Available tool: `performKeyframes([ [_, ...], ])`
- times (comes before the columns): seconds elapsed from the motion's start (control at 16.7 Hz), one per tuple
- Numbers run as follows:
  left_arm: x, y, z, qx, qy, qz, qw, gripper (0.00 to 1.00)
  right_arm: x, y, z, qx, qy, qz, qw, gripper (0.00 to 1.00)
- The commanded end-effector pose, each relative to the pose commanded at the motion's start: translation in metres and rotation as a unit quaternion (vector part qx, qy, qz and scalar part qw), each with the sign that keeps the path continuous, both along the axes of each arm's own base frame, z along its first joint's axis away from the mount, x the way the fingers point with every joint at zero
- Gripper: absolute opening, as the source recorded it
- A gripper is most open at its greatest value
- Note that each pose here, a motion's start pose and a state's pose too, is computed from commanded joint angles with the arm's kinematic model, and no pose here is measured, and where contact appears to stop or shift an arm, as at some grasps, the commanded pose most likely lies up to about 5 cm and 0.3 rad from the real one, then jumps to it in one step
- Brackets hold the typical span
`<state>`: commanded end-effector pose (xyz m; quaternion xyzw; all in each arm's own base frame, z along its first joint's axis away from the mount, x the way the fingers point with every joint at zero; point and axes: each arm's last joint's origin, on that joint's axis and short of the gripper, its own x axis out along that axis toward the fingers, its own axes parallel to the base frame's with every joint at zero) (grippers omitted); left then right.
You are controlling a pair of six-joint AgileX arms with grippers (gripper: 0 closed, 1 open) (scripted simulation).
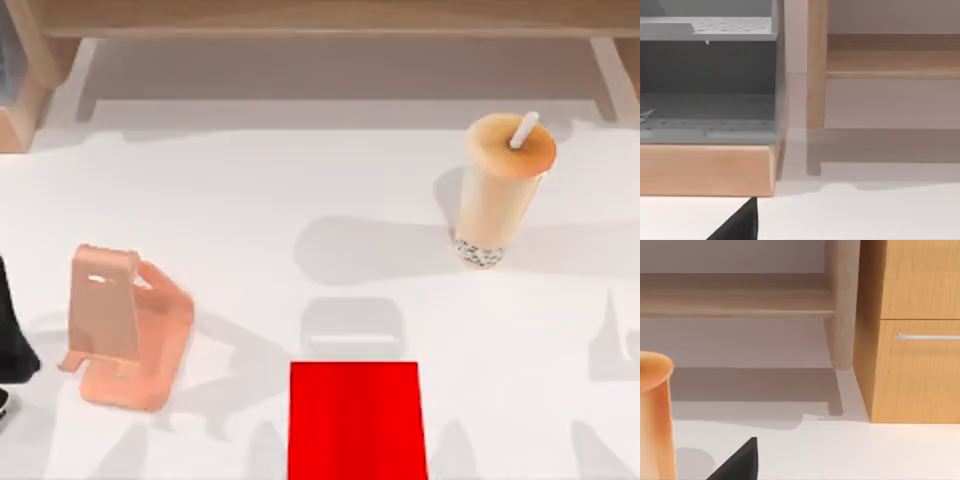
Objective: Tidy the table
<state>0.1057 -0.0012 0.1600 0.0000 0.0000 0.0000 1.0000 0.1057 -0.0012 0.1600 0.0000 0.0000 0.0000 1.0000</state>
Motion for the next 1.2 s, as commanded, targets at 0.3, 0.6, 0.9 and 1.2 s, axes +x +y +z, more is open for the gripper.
performKeyframes([
  [0.3,0.001,0.001,0.009,-0.013,0.025,0.006,1.0,1.0,0.0,0.0,0.0,0.0,0.0,0.0,1.0,1.0],
  [0.6,0.017,0.007,0.05,-0.071,0.145,0.038,0.986,1.0,0.0,0.0,0.0,0.0,0.0,0.0,1.0,1.0],
  [0.9,0.074,0.023,0.084,-0.156,0.328,0.106,0.926,1.0,0.0,0.0,0.0,0.0,0.0,0.0,1.0,1.0],
  [1.2,0.148,0.05,0.091,-0.236,0.475,0.192,0.826,1.0,0.0,0.0,0.0,0.0,0.0,0.0,1.0,1.0],
])
